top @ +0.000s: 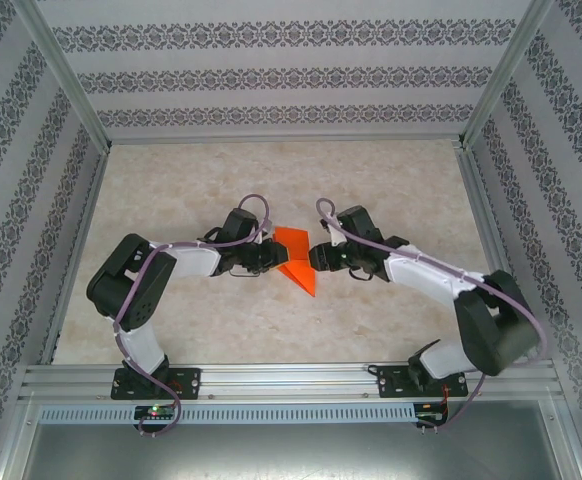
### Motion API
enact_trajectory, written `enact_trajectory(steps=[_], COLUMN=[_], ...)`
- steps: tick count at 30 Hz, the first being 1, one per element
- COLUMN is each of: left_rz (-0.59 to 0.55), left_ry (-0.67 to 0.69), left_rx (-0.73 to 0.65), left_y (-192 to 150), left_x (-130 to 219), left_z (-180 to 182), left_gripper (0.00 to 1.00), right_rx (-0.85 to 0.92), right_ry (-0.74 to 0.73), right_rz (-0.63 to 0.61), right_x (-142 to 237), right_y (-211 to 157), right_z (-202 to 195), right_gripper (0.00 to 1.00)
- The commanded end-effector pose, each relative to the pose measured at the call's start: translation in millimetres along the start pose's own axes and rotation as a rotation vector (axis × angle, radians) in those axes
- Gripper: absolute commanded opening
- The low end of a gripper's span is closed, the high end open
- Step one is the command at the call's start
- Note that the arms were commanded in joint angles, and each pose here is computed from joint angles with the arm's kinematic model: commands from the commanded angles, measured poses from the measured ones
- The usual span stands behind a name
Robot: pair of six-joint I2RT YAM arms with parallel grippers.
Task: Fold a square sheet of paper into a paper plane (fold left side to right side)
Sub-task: Fourth fold the wing at the center of the table.
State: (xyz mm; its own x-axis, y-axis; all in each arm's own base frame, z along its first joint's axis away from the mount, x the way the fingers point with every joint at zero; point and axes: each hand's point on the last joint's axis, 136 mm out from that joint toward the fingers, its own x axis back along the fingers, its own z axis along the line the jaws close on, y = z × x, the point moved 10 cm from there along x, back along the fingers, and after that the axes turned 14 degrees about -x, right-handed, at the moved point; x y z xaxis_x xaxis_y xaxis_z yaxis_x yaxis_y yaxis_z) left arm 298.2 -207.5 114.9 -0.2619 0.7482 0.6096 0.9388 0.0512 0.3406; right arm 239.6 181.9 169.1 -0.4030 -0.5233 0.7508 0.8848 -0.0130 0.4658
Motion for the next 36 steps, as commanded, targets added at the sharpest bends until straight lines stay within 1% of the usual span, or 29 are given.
enact_trajectory(steps=[1, 5, 7, 14, 22, 26, 31, 36], left_rz=[-0.036, -0.035, -0.033, -0.036, -0.029, -0.027, -0.028, -0.033], left_ry=[-0.048, -0.059, -0.064, -0.073, -0.082, -0.077, -0.073, -0.07], left_rx=[-0.029, -0.022, -0.02, -0.008, -0.009, -0.007, -0.007, -0.017], left_y=[12, 14, 15, 18, 20, 20, 20, 20], left_x=[9, 10, 10, 11, 11, 11, 11, 15], left_z=[-20, -23, -25, -28, -31, -30, -31, -33], left_gripper=[0.27, 0.27, 0.25, 0.23, 0.23, 0.23, 0.24, 0.33], right_rx=[0.103, 0.172, 0.189, 0.221, 0.226, 0.231, 0.234, 0.236], right_ry=[-0.126, -0.177, -0.208, -0.256, -0.263, -0.266, -0.27, -0.269], right_rz=[-0.002, -0.007, -0.006, 0.017, 0.023, 0.027, 0.032, 0.043], right_x=[-5, -21, -28, -46, -53, -55, -56, -57], right_y=[-23, -36, -36, -42, -44, -45, -46, -48], right_z=[4, 21, 25, 28, 27, 27, 27, 26], right_gripper=[0.47, 0.49, 0.49, 0.49, 0.48, 0.44, 0.34, 0.25])
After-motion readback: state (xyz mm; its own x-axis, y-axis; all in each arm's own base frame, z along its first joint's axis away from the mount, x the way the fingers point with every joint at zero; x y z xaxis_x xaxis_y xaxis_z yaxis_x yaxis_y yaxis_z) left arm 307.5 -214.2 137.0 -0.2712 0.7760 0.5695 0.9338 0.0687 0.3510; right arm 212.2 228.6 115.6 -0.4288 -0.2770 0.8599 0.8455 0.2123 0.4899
